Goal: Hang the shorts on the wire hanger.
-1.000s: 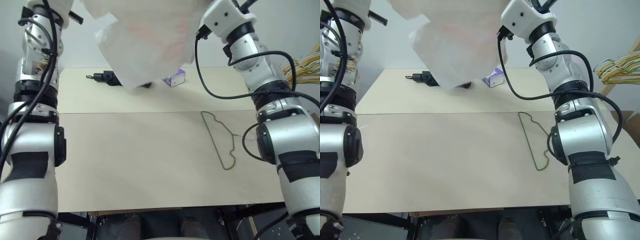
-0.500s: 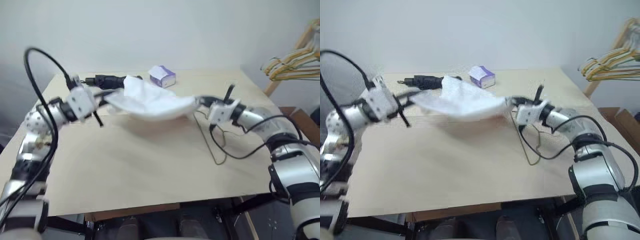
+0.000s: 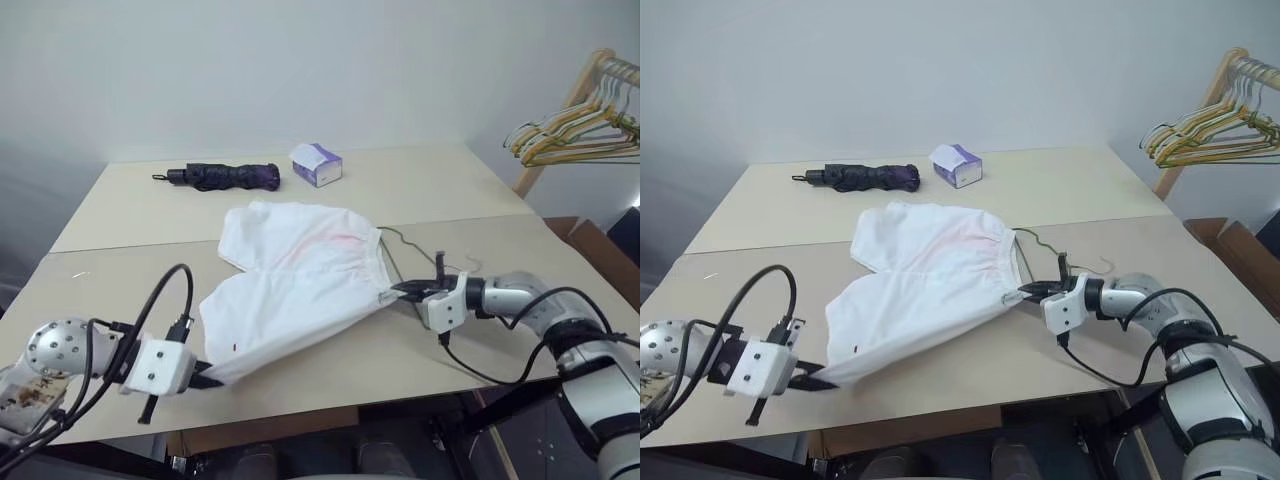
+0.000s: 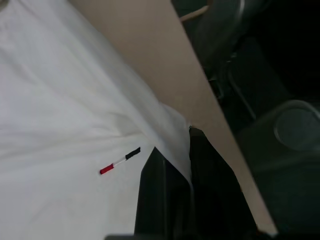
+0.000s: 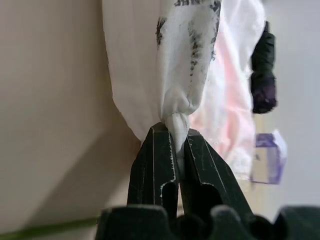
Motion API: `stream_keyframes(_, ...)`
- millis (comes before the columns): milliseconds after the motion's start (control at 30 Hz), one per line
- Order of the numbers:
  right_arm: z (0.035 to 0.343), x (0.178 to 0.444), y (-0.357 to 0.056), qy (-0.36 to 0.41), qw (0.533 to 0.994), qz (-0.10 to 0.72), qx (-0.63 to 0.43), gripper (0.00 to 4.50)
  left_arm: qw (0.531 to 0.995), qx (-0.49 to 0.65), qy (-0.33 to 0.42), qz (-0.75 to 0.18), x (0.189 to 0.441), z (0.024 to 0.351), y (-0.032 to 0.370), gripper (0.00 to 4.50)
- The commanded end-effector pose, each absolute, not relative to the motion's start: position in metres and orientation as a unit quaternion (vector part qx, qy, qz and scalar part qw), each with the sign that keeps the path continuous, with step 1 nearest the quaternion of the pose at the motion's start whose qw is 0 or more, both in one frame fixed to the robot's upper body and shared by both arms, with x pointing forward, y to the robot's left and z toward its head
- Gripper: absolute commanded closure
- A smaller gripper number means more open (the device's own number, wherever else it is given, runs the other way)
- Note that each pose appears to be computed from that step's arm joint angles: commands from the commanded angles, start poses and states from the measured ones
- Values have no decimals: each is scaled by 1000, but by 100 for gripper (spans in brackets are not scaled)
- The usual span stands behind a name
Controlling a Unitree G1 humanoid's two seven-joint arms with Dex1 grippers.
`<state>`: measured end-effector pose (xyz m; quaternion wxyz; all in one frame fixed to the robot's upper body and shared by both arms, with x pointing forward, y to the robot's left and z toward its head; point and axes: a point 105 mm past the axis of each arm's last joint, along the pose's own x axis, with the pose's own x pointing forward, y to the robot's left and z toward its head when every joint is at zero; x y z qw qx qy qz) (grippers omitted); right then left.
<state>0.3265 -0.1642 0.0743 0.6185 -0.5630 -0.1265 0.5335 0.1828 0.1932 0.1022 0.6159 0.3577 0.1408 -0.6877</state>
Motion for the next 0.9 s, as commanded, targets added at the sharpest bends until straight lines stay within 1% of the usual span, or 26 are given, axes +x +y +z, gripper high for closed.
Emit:
stream_keyframes(33, 87, 330, -175, -117, 636, 514, -563, 450, 599, 356, 142, -703, 176, 108, 192, 446)
stream_keyframes(167, 82, 321, -176, -97, 635, 530, -553, 450, 587, 349, 151, -715, 167, 102, 192, 446)
stream_keyframes(300, 81, 313, -176, -90, 635, 540, -545, 450, 590, 346, 150, -714, 164, 96, 191, 446)
stream_keyframes(367, 81, 311, -175, -88, 638, 543, -539, 384, 601, 336, 146, -710, 164, 95, 189, 450)
stream_keyframes(400, 81, 310, -174, -84, 641, 546, -533, 359, 607, 330, 146, -708, 165, 94, 189, 450)
stream_keyframes(500, 83, 306, -174, -73, 649, 556, -515, 256, 611, 315, 156, -710, 166, 96, 193, 382)
stream_keyframes(667, 85, 297, -176, -53, 646, 572, -503, 83, 604, 315, 171, -712, 167, 100, 210, 228)
stream_keyframes(733, 85, 292, -182, -33, 644, 579, -499, 10, 609, 315, 176, -706, 173, 111, 220, 163)
stream_keyframes(767, 86, 289, -185, -21, 646, 580, -495, 0, 616, 314, 174, -701, 177, 117, 225, 124)
stream_keyframes(833, 89, 286, -191, -1, 659, 577, -482, 0, 635, 310, 164, -688, 186, 127, 232, 62)
stream_keyframes(900, 95, 287, -200, 28, 688, 563, -457, 0, 663, 295, 138, -674, 198, 145, 233, 2)
